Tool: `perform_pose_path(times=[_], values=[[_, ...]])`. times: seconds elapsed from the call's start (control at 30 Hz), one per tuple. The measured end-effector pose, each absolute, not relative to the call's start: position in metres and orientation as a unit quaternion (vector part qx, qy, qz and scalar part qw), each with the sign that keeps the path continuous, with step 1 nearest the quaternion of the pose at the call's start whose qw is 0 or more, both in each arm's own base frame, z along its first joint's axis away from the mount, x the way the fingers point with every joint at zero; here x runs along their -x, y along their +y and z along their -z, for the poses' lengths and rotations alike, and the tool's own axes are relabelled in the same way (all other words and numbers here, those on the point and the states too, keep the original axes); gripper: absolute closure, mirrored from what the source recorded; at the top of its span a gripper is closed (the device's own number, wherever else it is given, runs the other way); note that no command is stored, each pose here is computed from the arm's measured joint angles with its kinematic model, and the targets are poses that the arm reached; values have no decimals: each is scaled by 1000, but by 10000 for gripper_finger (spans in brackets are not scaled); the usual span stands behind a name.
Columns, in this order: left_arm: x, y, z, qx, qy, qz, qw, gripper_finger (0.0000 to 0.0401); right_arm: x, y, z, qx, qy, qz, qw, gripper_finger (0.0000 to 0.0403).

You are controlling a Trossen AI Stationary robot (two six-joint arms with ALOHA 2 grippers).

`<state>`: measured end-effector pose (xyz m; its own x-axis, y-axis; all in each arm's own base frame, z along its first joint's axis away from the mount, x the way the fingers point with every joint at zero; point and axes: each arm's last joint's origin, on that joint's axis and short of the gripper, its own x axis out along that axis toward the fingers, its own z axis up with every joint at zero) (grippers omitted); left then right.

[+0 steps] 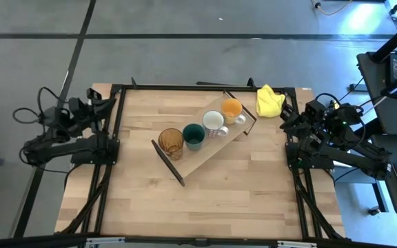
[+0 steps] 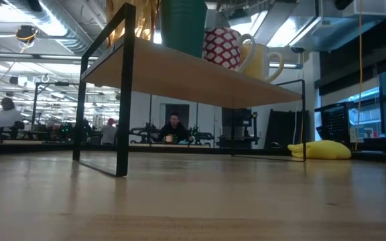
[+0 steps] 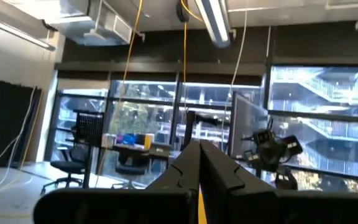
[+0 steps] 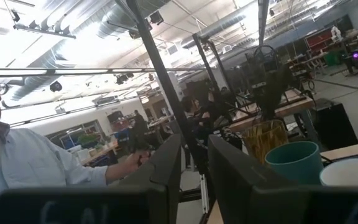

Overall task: Stack small to large cups/mugs on shelf
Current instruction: Return to Home Position

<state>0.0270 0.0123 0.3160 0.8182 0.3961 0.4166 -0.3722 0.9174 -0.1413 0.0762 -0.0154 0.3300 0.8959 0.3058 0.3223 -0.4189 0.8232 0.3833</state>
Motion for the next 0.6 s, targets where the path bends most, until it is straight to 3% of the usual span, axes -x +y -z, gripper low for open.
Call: perform_pose_path(times=[0.37, 0.6], values=[[-62, 21, -264, 24, -296, -196, 934, 401, -76, -15, -330, -227, -125, -191, 947, 320], [-72, 24, -241, 53, -267, -192, 943, 401, -76, -15, -330, -228, -123, -191, 947, 320]])
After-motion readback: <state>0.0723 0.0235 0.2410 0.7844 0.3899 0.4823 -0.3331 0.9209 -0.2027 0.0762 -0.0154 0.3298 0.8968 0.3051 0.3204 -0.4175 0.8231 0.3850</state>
